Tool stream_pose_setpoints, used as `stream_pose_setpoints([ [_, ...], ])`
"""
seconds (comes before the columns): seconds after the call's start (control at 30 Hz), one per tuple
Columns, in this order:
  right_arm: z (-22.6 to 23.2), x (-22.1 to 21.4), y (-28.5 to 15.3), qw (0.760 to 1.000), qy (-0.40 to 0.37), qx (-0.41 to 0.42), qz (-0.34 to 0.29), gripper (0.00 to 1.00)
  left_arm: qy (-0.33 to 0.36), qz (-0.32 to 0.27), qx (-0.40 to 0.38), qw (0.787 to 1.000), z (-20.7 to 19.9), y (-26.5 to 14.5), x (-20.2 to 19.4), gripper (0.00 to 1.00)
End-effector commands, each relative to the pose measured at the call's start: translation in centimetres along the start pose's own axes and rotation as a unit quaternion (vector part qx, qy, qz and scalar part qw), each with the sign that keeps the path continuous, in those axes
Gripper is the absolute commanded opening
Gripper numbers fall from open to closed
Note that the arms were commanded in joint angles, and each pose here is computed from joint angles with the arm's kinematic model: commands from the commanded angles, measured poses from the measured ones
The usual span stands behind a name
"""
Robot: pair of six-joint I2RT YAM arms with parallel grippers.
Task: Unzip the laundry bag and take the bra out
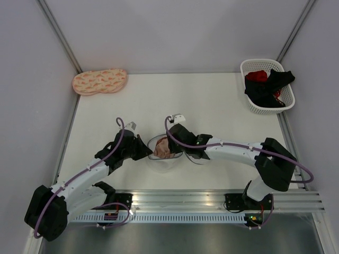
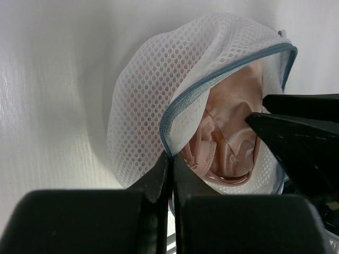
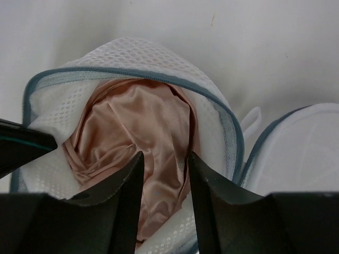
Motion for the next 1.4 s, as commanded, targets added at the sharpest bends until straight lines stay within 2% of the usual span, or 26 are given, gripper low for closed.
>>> stream_pose_setpoints([
  [0.0, 0.7, 0.7, 1.4, 1.000, -0.008, 0.006, 0.004, 0.45, -0.015, 0.001, -0.008, 1.000, -0.1, 0.0, -0.1, 0.02],
  [0.17, 0.6, -0.7, 3.4, 0.998, -0.025, -0.017, 0.048, 0.48, -0.018, 0.001, -0.012, 1.000, -0.1, 0.1, -0.2, 0.02],
  [0.27, 1.0, -1.4, 4.1, 0.998, -0.027, -0.005, 0.062, 0.44, -0.023, 0.005, -0.011, 1.000, 0.1, 0.3, -0.3, 0.02],
  [0.37, 1.6, -1.6, 4.6, 0.997, -0.023, 0.018, 0.066, 0.22, -0.028, 0.010, -0.014, 0.999, 0.1, 0.5, -0.5, 0.02],
  [0.4, 1.8, -1.5, 4.6, 0.997, -0.021, 0.024, 0.064, 0.05, -0.029, 0.012, -0.013, 0.999, 0.2, 0.5, -0.6, 0.02],
  [0.43, 1.9, -1.5, 4.6, 0.997, -0.020, 0.031, 0.064, 0.00, -0.028, 0.012, -0.011, 0.999, 0.3, 0.6, -0.6, 0.02],
  [0.53, 2.5, -0.7, 3.7, 0.996, -0.018, 0.070, 0.050, 0.00, -0.029, 0.011, -0.012, 0.999, 0.3, 0.5, -0.6, 0.02],
  [0.63, 3.9, 0.7, 1.3, 0.986, -0.016, 0.168, 0.008, 0.00, -0.030, 0.009, -0.010, 0.999, 0.3, 0.6, -0.5, 0.02],
  [0.7, 5.3, 2.4, -1.2, 0.965, -0.015, 0.261, -0.030, 0.00, -0.030, 0.008, -0.011, 0.999, 0.1, 0.6, -0.4, 0.02],
  [0.8, 6.9, 3.2, -3.8, 0.928, -0.023, 0.371, -0.032, 0.00, -0.031, 0.008, -0.009, 0.999, 0.1, 0.7, -0.4, 0.02],
  [0.9, 7.4, 3.8, -5.6, 0.907, -0.027, 0.416, -0.049, 0.00, -0.031, 0.009, -0.009, 0.999, -0.1, 0.8, -0.3, 0.02],
  [1.0, 7.1, 4.7, -6.7, 0.910, -0.022, 0.405, -0.083, 0.00, -0.032, 0.009, -0.011, 0.999, -0.3, 0.8, -0.2, 0.02],
  [1.03, 6.5, 5.5, -7.0, 0.921, -0.014, 0.374, -0.107, 0.01, -0.032, 0.009, -0.010, 0.999, -0.2, 0.8, -0.2, 0.02],
  [1.1, 6.0, 6.3, -7.4, 0.927, -0.005, 0.349, -0.137, 0.01, -0.031, 0.011, -0.010, 0.999, -0.2, 0.8, -0.3, 0.02],
  [1.2, 4.2, 8.2, -8.6, 0.938, 0.041, 0.272, -0.211, 0.00, -0.030, 0.011, -0.012, 0.999, -0.1, 0.7, -0.3, 0.02],
  [1.27, 2.5, 9.4, -10.0, 0.934, 0.082, 0.214, -0.274, 0.01, -0.031, 0.010, -0.010, 0.999, 0.0, 0.7, -0.4, 0.02],
  [1.33, 1.1, 10.1, -11.4, 0.928, 0.105, 0.175, -0.310, 0.00, -0.032, 0.009, -0.012, 0.999, 0.0, 0.6, -0.4, 0.02],
  [1.37, 0.0, 10.3, -11.4, 0.931, 0.121, 0.123, -0.322, 0.00, -0.032, 0.008, -0.012, 0.999, 0.0, 0.5, -0.4, 0.02],
])
Point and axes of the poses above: each gripper's point midway between its finger pads, its own y axis out along the fingers, its own z axis along the line the jaws close on, x = y × z, the point moved 8 cm from there along -y, back along the fingers, and after that the axes turned 14 degrees about -y, right-handed, at the moved point
